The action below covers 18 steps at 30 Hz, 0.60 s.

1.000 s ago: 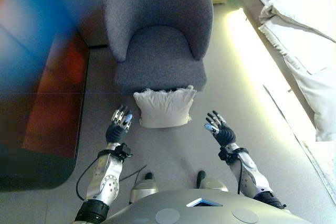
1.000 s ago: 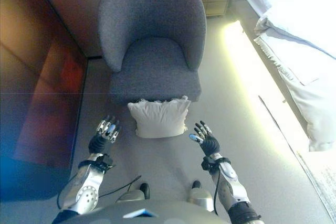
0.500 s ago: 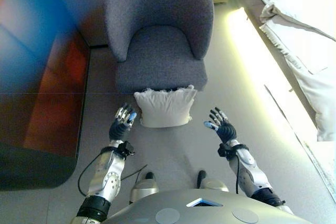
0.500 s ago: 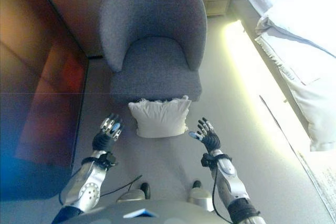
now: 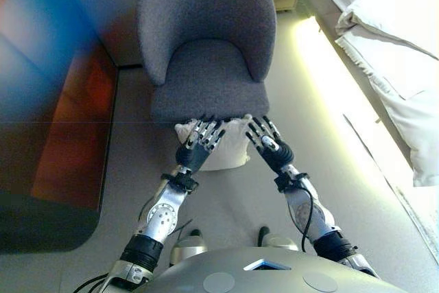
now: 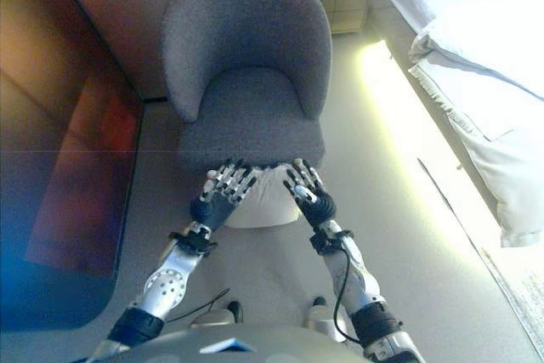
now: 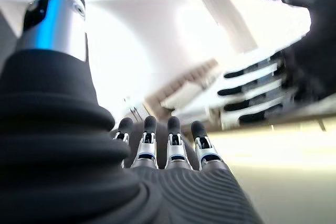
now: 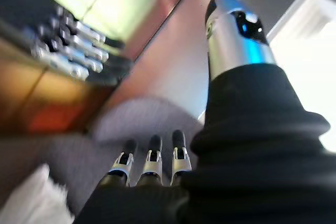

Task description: Pick up the cushion and take it to the sofa

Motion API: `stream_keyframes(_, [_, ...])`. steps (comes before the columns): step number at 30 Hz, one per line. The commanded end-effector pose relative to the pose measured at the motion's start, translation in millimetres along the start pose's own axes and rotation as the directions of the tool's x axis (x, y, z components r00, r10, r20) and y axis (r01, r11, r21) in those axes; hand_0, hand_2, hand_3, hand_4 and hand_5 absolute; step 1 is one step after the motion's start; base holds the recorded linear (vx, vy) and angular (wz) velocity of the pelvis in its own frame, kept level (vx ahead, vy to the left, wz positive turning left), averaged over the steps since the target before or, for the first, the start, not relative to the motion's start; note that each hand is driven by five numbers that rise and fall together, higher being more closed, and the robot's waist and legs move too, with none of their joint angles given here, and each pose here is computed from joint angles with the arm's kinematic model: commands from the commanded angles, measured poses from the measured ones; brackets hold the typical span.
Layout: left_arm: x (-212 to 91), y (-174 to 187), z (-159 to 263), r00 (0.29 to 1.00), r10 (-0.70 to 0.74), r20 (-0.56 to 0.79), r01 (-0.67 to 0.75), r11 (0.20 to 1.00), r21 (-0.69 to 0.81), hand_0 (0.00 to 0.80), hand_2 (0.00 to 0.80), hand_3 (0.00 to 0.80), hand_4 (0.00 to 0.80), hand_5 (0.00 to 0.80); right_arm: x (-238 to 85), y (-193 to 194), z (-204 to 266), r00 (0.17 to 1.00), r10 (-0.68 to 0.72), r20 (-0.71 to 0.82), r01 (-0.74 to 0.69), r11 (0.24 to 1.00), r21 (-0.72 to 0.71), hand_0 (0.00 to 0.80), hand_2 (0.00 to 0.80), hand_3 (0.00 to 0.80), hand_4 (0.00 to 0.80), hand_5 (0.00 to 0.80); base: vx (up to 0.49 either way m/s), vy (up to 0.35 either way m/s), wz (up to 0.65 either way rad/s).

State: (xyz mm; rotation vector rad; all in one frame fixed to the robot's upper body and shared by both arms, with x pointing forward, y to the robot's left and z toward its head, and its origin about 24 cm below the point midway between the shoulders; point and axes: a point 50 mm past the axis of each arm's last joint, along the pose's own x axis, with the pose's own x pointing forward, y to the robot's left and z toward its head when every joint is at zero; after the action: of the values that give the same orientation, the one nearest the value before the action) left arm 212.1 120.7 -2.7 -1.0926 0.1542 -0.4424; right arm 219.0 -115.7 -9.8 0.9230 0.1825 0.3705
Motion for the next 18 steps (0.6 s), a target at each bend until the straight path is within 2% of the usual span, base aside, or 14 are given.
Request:
stream_keyframes(1, [3.7, -16.8, 4.6, 0.981, -0.185, 0.065, 0.191, 0.977, -0.098, 0.0, 0.0, 0.0, 0.0, 0.0, 7.8, 27.4, 16.6, 0.967, 0.215, 0.135, -0.229, 0.968, 0.105, 0.0, 0.0, 0.0, 0.0, 0.0, 0.0, 0.0, 0.0])
stream_keyframes(4, [-7.2, -14.9, 3.6, 0.969, -0.229, 0.089, 0.239, 0.963, -0.122, 0.0, 0.0, 0.0, 0.0, 0.0, 2.2, 34.6, 18.9, 0.93, 0.322, 0.176, -0.348, 0.928, 0.137, 0.0, 0.0, 0.0, 0.0, 0.0, 0.0, 0.0, 0.0])
stream_keyframes(8, [-17.4, -10.5, 5.7, 0.959, -0.262, 0.106, 0.274, 0.953, -0.128, 0.0, 0.0, 0.0, 0.0, 0.0, -4.9, 38.4, 20.0, 0.897, 0.405, 0.177, -0.43, 0.893, 0.132, 0.0, 0.0, 0.0, 0.0, 0.0, 0.0, 0.0, 0.0])
stream_keyframes(18, [-20.2, -4.4, 8.7, 0.968, -0.236, 0.084, 0.244, 0.964, -0.106, 0.0, 0.0, 0.0, 0.0, 0.0, -5.6, 33.3, 14.3, 0.912, 0.38, 0.155, -0.403, 0.903, 0.153, 0.0, 0.0, 0.0, 0.0, 0.0, 0.016, 0.0, 0.0])
